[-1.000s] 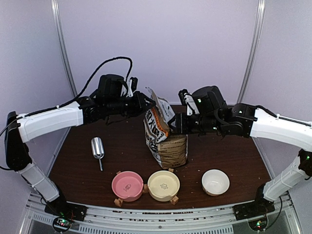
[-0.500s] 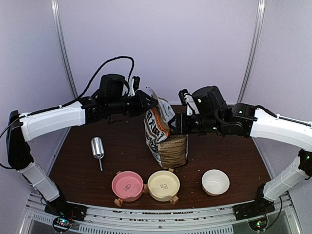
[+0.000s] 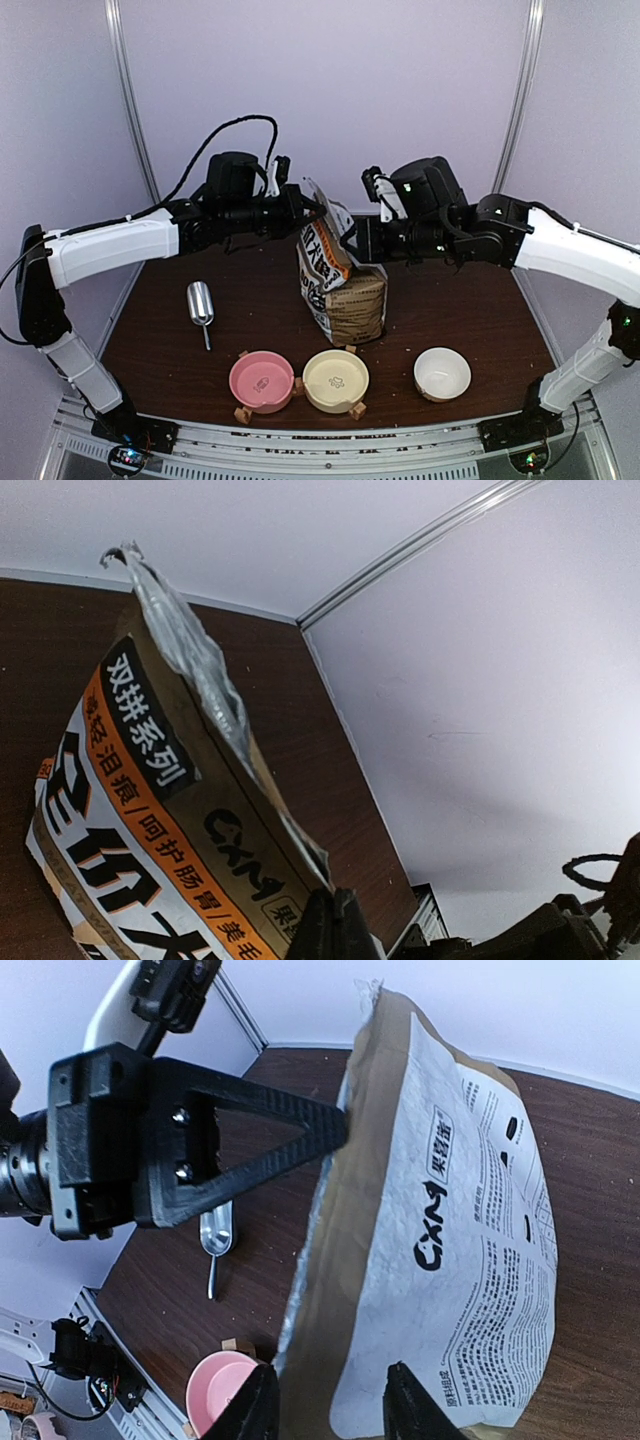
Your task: Serve the pet food
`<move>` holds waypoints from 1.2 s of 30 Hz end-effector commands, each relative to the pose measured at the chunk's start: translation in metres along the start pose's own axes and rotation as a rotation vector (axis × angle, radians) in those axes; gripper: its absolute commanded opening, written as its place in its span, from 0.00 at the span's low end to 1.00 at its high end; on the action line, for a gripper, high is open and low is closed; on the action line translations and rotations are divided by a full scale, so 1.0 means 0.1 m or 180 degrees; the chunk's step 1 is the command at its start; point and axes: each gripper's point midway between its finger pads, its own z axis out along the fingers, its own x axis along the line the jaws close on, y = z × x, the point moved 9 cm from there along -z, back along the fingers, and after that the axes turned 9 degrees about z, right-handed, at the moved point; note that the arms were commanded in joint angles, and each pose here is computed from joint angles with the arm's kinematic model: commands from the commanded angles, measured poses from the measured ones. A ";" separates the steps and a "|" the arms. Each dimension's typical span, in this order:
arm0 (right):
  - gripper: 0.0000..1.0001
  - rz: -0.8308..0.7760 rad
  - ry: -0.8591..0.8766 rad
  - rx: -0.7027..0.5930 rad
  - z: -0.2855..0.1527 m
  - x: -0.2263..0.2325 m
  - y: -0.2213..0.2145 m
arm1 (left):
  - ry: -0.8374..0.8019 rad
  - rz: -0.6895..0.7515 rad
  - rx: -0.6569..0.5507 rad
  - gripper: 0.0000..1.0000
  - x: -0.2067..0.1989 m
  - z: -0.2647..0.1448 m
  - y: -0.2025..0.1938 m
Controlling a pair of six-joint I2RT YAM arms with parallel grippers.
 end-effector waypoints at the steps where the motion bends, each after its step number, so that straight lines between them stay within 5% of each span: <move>1: 0.37 -0.0164 -0.0051 -0.0072 -0.05 0.10 0.10 | -0.0141 0.0041 -0.0043 0.00 -0.02 0.03 0.01; 36: 0.28 -0.0638 -0.0734 -0.0377 0.43 0.26 0.45 | -0.0261 0.0096 -0.0097 0.00 -0.09 -0.04 0.05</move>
